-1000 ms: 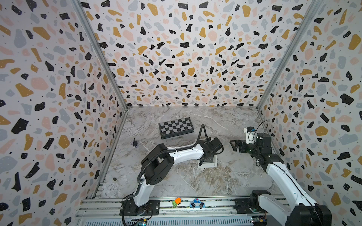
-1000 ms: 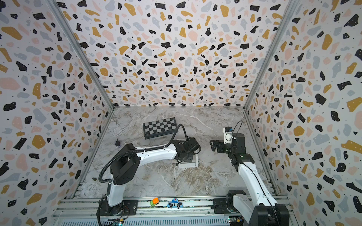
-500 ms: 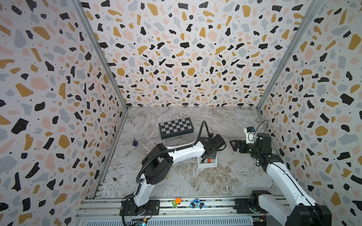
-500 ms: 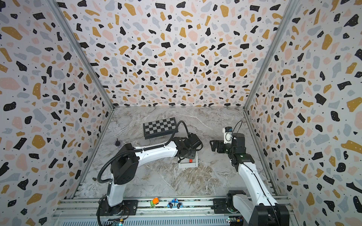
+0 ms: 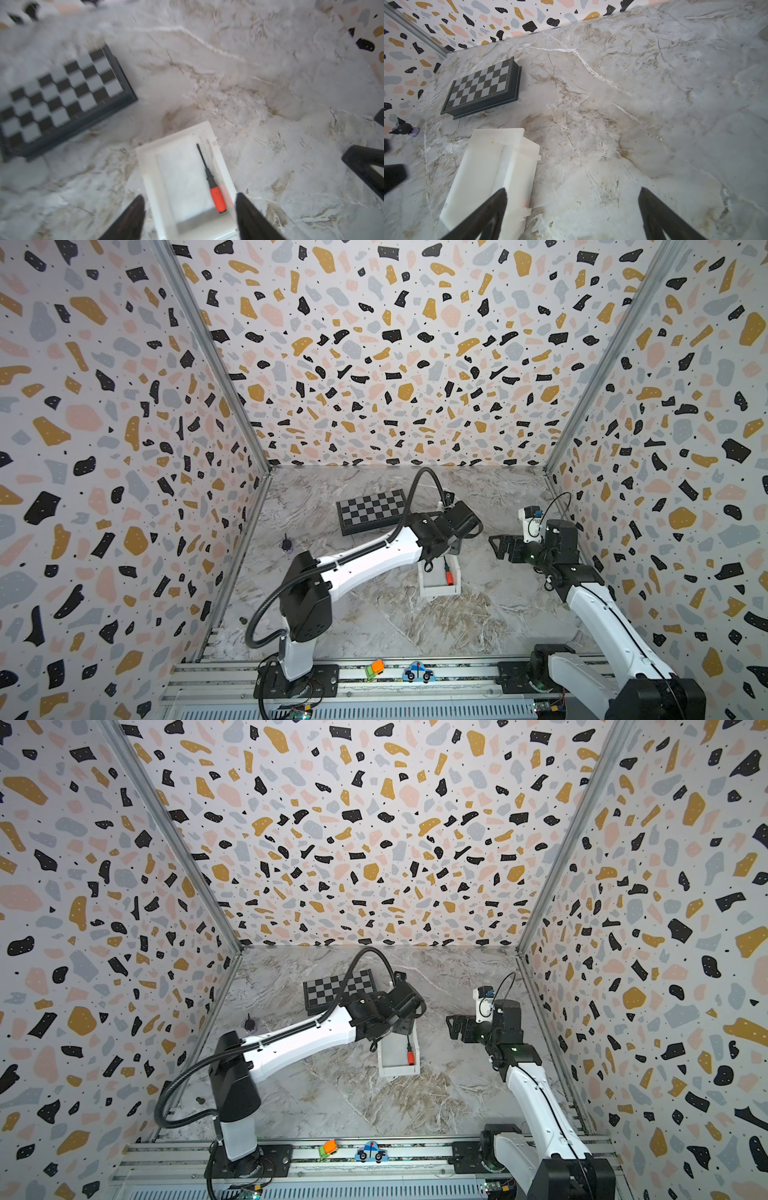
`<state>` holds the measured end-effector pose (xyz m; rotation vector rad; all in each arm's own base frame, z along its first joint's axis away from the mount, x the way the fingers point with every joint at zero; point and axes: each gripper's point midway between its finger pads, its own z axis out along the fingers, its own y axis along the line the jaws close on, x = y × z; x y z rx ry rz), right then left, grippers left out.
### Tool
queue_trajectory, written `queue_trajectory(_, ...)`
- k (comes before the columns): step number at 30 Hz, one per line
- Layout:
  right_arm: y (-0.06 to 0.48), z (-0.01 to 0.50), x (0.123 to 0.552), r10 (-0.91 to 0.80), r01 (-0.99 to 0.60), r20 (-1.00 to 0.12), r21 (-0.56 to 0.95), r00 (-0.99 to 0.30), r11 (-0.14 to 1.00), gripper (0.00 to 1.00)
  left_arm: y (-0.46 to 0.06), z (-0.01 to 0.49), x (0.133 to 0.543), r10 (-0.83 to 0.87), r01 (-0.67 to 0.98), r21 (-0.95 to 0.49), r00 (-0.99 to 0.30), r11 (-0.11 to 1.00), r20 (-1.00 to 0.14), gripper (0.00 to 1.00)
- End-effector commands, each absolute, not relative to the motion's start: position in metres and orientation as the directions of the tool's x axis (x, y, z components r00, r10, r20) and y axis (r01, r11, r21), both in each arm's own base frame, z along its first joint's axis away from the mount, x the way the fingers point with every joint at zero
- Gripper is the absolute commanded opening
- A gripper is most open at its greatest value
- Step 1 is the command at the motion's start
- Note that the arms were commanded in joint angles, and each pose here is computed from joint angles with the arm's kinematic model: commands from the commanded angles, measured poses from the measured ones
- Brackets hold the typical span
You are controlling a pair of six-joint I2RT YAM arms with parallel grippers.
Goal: Put the screwdriver in the bin
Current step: Reset both arms
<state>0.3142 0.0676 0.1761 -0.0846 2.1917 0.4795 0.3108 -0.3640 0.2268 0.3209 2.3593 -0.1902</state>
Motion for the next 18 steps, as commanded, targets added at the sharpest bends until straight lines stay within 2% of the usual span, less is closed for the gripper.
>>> queue_trajectory(1,0.063,0.2,0.327,0.085,-0.234,-0.815,0.262,-0.573,0.936,0.99,-0.316,0.28,0.329,0.134,0.203,0.015,-0.587,0.979,-0.799,0.93)
queue_trajectory(4,0.063,0.209,0.337,0.061,-0.227,-0.836,0.218,-0.546,0.949,0.99,-0.269,0.294,0.341,0.062,0.141,-0.017,-0.535,0.99,-0.842,1.0)
queue_trajectory(9,0.071,0.225,0.353,-0.007,-0.202,-0.884,0.099,-0.467,0.974,0.99,-0.17,0.318,0.352,-0.071,0.009,-0.078,-0.328,0.997,-0.942,1.0)
queue_trajectory(16,0.068,0.225,0.364,-0.031,-0.188,-0.937,0.037,-0.347,0.982,0.99,-0.043,0.313,0.312,-0.116,-0.239,-0.118,0.021,0.964,-0.993,1.0)
queue_trajectory(18,0.064,0.218,0.367,-0.058,-0.175,-0.94,0.002,-0.335,0.984,0.99,-0.029,0.299,0.301,-0.067,-0.252,-0.08,0.06,0.964,-0.996,1.0)
